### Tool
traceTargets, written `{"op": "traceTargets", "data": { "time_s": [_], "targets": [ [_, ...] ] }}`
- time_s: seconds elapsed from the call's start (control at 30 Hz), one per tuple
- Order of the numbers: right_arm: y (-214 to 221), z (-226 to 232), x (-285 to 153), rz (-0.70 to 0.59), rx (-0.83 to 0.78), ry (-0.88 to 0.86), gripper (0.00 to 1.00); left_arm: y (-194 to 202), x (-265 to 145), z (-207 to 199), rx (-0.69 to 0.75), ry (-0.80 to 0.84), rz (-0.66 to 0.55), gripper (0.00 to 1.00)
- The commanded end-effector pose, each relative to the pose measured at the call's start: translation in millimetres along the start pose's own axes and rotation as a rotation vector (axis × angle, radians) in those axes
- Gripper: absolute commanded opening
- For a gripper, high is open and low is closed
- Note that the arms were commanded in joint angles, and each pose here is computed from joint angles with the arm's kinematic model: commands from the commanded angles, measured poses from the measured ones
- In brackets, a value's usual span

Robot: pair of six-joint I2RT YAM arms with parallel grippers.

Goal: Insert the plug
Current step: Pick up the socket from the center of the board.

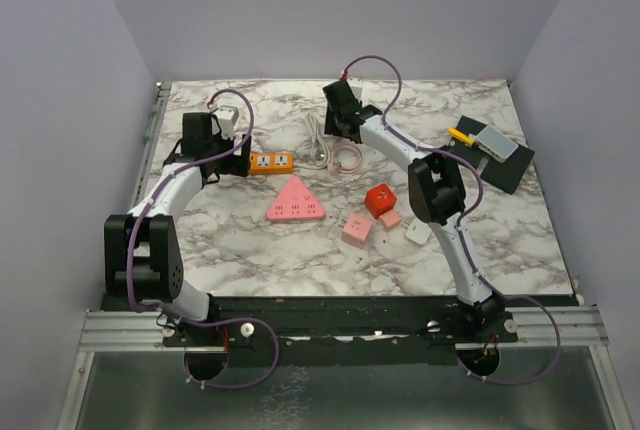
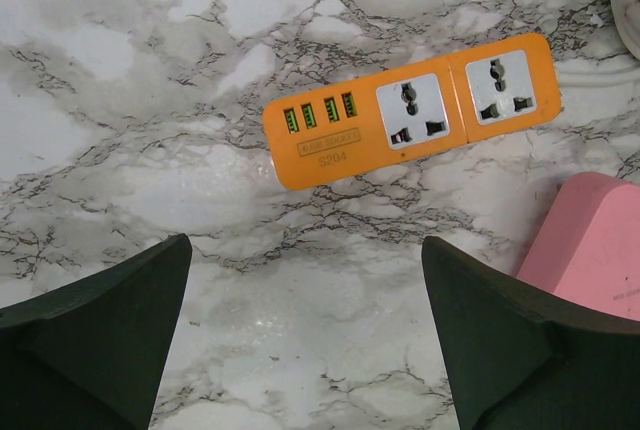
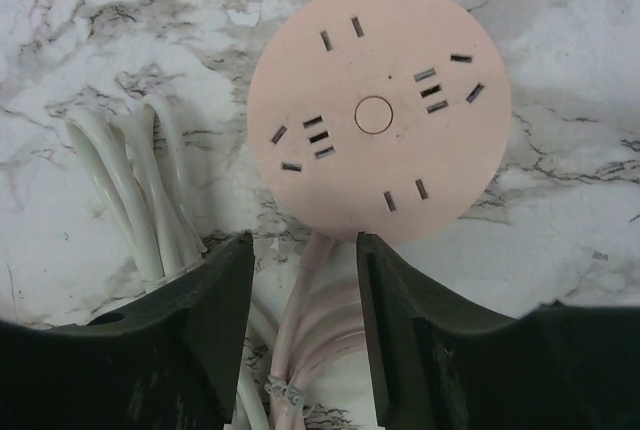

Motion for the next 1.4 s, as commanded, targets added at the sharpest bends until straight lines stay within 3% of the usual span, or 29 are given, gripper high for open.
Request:
{"op": "traceTargets", "data": {
  "time_s": [0.0, 0.77, 0.83, 0.9, 0.97, 1.2, 1.37],
  "targets": [
    [27.5, -11.9, 0.8, 0.062, -0.010, 0.126, 0.52, -8.2, -9.7, 3.6, 0.021, -0.028, -0.020, 0.99],
    [67.3, -4.7, 23.7, 0.149, -0.061, 0.094, 0.52, -24.6, -18.7, 0.1, -0.031, -0.023, -0.072, 0.99],
    [71.5, -6.8, 25.3, 0.159, -0.073, 0.099, 0.41, -24.7, -18.9, -0.2, -0.034, -0.022, -0.072, 0.99],
    [69.9, -8.6, 24.2, 0.154, -0.088, 0.106, 0.17, -24.4, -18.8, -0.5, -0.037, -0.020, -0.070, 0.99],
    [62.8, -9.3, 20.2, 0.131, -0.107, 0.112, 0.02, -24.2, -18.8, -0.8, -0.038, -0.018, -0.070, 0.99],
    [-9.9, -19.4, -9.4, -0.059, -0.237, 0.149, 0.01, -22.4, -18.3, -1.4, -0.051, -0.018, -0.065, 0.99],
    [-60.6, -42.8, -60.3, -0.210, -0.367, 0.162, 0.01, -22.3, -19.6, -1.4, -0.046, -0.018, -0.067, 0.99]
  ]
}}
Point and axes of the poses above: each gripper's point midway between its finger pads, its own x axis out along the fingers, its own z axis along the line the jaws close on, y = z × x, the point moved 7 cm from there along -x, back along the fingers, and after that the axes turned 1 degree about x, right-handed, at the moved point
